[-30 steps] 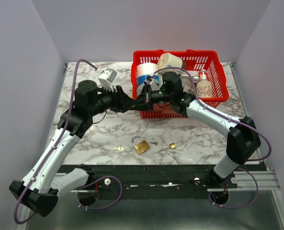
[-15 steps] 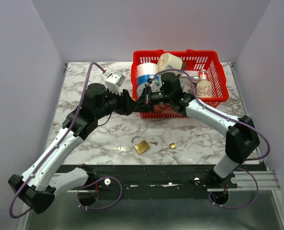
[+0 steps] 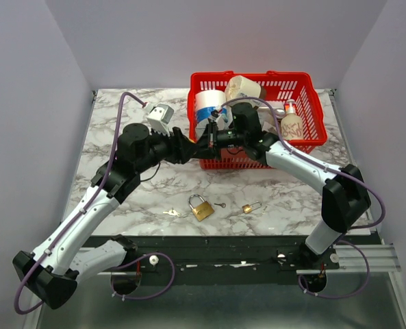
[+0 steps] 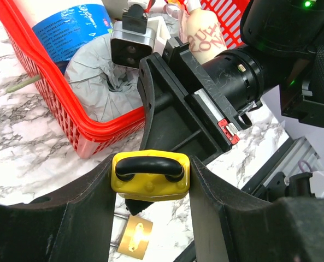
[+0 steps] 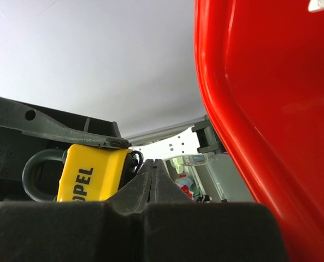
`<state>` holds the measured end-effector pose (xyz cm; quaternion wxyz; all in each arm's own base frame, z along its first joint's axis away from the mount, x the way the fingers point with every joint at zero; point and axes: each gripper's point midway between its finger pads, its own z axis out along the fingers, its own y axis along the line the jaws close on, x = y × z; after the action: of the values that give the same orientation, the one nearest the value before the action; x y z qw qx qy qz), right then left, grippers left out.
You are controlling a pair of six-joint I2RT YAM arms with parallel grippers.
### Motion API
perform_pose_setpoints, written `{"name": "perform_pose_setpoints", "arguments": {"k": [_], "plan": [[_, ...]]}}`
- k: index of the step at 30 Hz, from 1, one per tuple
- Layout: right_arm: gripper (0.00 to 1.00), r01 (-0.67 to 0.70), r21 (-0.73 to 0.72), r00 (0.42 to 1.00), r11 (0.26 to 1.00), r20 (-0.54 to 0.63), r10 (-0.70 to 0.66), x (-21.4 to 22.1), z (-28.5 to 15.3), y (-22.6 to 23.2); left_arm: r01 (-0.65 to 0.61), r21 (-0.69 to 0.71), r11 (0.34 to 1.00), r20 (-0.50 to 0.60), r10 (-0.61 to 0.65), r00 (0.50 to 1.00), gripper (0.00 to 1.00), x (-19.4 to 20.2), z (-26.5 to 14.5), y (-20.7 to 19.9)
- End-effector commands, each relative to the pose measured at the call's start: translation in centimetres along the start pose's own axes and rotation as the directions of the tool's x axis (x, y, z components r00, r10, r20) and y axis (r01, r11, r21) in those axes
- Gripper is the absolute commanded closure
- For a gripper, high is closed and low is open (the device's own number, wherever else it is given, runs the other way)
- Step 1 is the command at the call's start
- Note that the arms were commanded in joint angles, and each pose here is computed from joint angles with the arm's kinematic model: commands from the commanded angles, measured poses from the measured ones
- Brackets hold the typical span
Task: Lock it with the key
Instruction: Adjust the lock.
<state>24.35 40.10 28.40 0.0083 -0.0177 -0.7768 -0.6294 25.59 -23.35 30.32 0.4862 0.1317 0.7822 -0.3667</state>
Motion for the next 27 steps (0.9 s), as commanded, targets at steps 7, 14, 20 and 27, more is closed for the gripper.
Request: {"name": "perform_pose_setpoints", "arguments": {"k": [7, 14, 20, 27], "plan": [[0.99, 0.399, -0.196, 0.917, 0.896, 0.062, -0.395, 1.1, -1.3, 8.0, 0.224, -0.018, 0.975, -0.335, -0.217, 0.917, 1.0, 8.4, -0.5, 0.2], [0.99, 0.423, -0.08, 0.906, 0.903, 0.05, -0.42, 1.0, -1.0, 3.1, 0.169, 0.045, 0.985, -0.076, -0.165, 0.983, 1.0, -2.2, -1.2, 0.4], [0.99, 0.437, -0.057, 0.899, 0.898, 0.048, -0.434, 1.1, -1.2, 2.5, 0.142, -0.012, 0.99, 0.033, -0.142, 0.989, 1.0, -7.2, -3.4, 2.2], [0.99, 0.482, -0.09, 0.876, 0.871, 0.04, -0.481, 2.2, -2.0, 4.0, 0.206, -0.266, 0.942, -0.153, -0.252, 0.955, 1.0, -1.6, -4.5, 8.3]]}}
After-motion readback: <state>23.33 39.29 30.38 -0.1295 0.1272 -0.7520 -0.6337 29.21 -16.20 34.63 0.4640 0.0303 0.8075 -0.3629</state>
